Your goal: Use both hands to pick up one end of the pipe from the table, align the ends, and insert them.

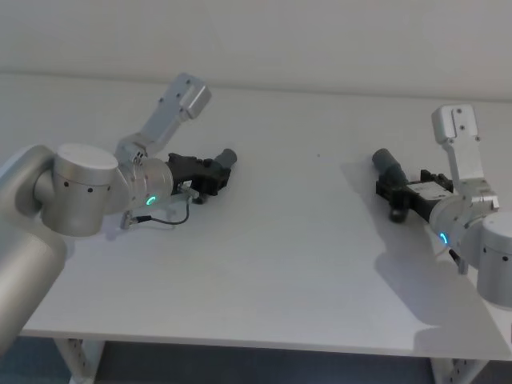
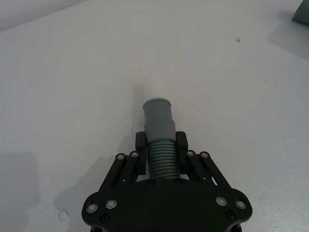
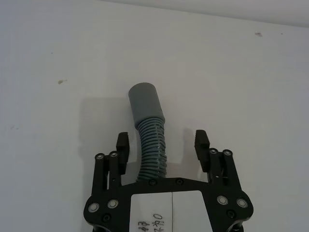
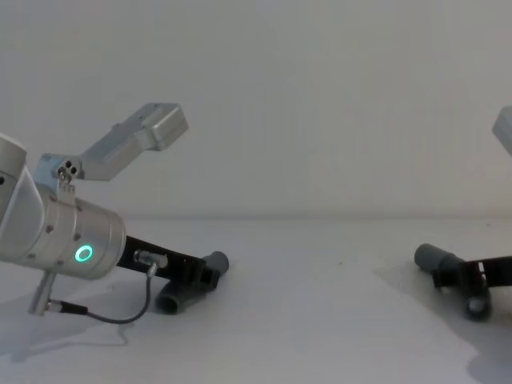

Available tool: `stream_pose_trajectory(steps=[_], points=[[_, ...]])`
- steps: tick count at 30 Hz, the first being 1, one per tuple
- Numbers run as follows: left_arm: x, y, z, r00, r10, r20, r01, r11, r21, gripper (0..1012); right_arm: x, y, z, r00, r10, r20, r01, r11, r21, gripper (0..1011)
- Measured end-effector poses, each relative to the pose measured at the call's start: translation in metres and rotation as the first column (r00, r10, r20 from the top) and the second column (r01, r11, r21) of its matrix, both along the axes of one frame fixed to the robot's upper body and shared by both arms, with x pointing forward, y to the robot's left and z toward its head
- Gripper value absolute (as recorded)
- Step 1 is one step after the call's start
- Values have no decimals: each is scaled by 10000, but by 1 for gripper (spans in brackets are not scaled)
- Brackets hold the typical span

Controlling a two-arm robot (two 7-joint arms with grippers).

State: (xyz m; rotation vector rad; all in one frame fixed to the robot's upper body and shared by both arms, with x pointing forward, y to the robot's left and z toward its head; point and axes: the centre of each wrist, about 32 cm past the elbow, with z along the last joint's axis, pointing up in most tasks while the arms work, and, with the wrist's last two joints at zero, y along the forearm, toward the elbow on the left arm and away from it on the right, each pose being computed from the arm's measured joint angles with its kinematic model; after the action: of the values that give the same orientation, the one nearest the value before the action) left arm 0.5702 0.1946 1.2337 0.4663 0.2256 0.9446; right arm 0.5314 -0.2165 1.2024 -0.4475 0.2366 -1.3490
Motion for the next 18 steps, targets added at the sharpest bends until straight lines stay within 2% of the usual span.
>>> stream_pose_trajectory(steps=[2,3,6,7,10,11,14,18], points=[[0,0,0,10000,0,0,0,10000,0,347,2,1,0,10000,-5,-4,5,10000,-7,766],[0,0,0,10000,0,0,0,10000,0,347,3,1,-1,10000,-10,-8,10,10000,-14,703],[0,0,0,10000,0,0,0,10000,0,347,5,2,-2,10000,-17,-15,17,10000,-20,645],[0,0,0,10000,1,0,-1,10000,1,347,6,2,-3,10000,-17,-16,17,10000,-22,583],[0,0,0,10000,0,-1,0,10000,0,347,7,3,-4,10000,-24,-24,24,10000,-32,498],[0,-1,0,10000,-1,-1,1,10000,0,347,7,3,-4,10000,-24,-24,24,10000,-32,498],[0,-1,0,10000,0,-1,0,10000,0,347,9,4,-6,10000,-29,-32,29,10000,-37,359],[0,-1,0,10000,-1,-1,1,10000,-1,347,10,6,-7,10000,-31,-37,31,10000,-37,291]])
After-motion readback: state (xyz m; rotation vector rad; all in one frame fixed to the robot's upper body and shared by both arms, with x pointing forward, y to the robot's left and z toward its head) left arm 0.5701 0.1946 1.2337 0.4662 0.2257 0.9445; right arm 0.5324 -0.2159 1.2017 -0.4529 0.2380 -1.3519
